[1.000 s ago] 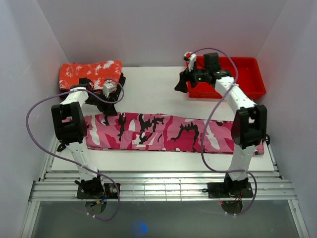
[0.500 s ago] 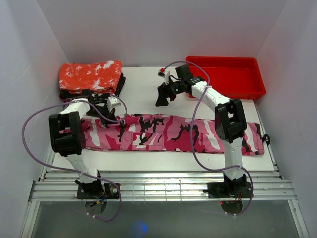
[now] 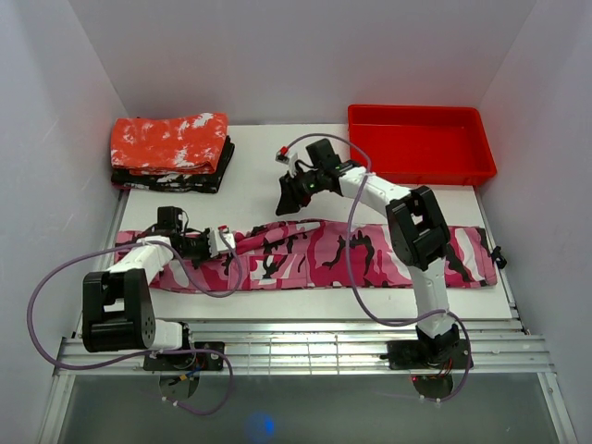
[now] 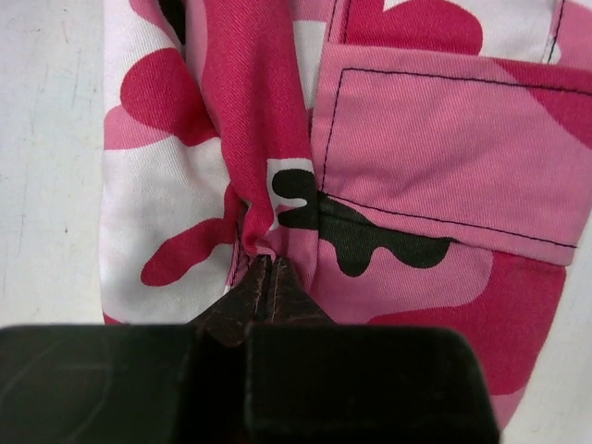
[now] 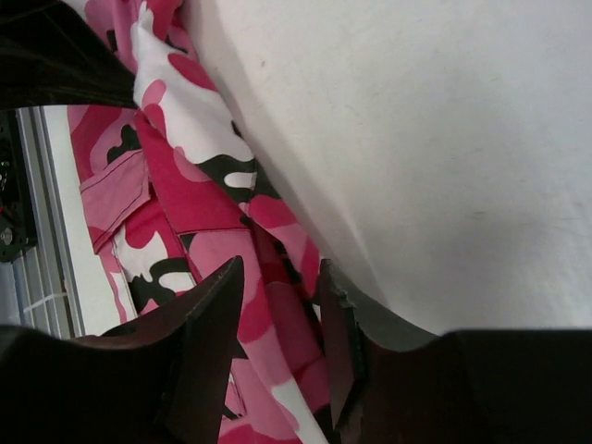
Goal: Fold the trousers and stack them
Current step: Fold the trousers
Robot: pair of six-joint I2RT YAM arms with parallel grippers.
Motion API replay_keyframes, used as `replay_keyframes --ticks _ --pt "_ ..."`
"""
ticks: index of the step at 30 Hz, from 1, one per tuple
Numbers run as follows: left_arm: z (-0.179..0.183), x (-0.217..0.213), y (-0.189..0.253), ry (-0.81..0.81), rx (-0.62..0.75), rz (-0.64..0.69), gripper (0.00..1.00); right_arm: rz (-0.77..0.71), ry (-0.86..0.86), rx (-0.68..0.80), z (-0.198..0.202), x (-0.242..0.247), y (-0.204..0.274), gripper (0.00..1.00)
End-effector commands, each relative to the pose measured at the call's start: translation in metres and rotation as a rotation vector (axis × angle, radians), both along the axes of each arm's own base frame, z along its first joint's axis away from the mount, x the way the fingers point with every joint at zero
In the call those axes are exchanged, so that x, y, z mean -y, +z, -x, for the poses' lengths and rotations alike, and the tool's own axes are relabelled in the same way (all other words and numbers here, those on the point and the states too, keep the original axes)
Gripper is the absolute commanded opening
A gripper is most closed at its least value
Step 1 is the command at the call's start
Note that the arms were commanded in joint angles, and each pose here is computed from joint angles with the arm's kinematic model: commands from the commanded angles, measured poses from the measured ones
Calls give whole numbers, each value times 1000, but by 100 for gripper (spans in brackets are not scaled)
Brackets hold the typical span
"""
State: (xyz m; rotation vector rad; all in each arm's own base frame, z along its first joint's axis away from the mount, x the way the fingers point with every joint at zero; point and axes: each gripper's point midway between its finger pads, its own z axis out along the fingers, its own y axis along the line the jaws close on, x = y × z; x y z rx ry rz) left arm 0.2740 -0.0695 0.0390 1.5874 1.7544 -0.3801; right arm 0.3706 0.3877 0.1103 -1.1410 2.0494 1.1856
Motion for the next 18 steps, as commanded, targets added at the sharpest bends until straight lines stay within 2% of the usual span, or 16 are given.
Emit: replay_keyframes --ticks 1,4,7,10,14,15,18 --pt "0 -1 -5 -43 61 -41 0 18 41 -43 32 -18 -15 43" --pt "3 -1 -10 -68 94 -66 0 79 62 -52 49 -26 -38 40" --pt "8 -2 -17 -71 75 -79 0 130 63 -83 60 -28 -57 34" --pt "4 -2 -15 -43 54 -69 0 163 51 -89 67 -25 -68 31" --pt "-10 2 7 35 22 -6 25 209 49 -80 77 -18 -84 28" --pt "-20 4 22 76 22 22 38 231 45 -79 80 -13 -92 28" --pt "-35 10 62 170 12 114 54 244 35 -75 89 -9 -99 26"
